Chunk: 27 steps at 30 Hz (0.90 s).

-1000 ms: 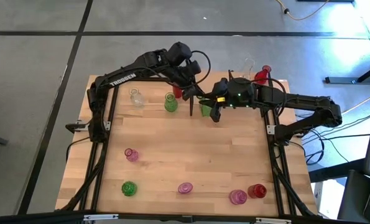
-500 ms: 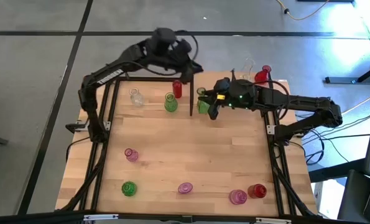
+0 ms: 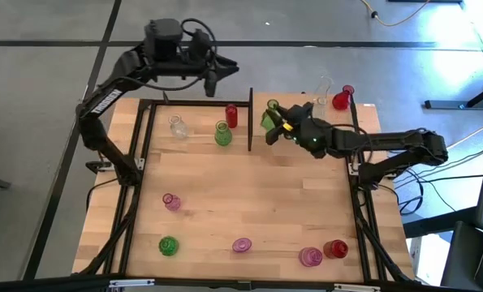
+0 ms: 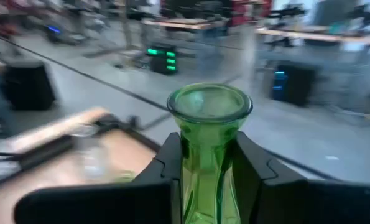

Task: Sort vases onto shelf
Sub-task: Put the middle right green vase on the shelf

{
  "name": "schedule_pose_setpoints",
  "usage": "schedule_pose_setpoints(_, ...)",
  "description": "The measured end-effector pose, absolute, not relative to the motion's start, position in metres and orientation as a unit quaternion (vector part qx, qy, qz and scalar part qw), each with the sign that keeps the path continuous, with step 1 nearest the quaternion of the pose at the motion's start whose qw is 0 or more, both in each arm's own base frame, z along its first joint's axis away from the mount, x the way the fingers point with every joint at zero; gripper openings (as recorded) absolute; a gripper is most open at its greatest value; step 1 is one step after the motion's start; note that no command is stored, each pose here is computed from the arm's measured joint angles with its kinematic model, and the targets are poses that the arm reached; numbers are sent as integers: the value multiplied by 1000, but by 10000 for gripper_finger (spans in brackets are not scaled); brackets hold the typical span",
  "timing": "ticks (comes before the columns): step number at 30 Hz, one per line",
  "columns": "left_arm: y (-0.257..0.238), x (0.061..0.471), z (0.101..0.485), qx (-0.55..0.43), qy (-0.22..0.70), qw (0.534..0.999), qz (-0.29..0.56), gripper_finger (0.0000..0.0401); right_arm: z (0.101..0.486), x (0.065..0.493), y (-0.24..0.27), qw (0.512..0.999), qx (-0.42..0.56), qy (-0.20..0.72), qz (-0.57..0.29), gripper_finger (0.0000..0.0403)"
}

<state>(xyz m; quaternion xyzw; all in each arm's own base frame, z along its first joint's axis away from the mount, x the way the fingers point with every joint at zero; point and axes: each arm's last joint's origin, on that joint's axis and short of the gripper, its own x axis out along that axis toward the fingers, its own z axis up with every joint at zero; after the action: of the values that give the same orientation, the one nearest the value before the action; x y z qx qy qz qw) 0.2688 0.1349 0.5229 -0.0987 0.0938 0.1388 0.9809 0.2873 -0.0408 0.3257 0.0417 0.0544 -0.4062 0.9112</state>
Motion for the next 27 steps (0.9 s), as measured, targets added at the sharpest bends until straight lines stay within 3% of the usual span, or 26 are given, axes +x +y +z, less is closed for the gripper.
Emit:
schedule_pose_setpoints(10,119,240,534,-98,98,980,141,89,291,319,-84,872,31,39,-486,60)
schedule_pose_setpoints(27,110,223,534,-95,130,976,144,89,284,351,-126,822,50,-18,-568,60)
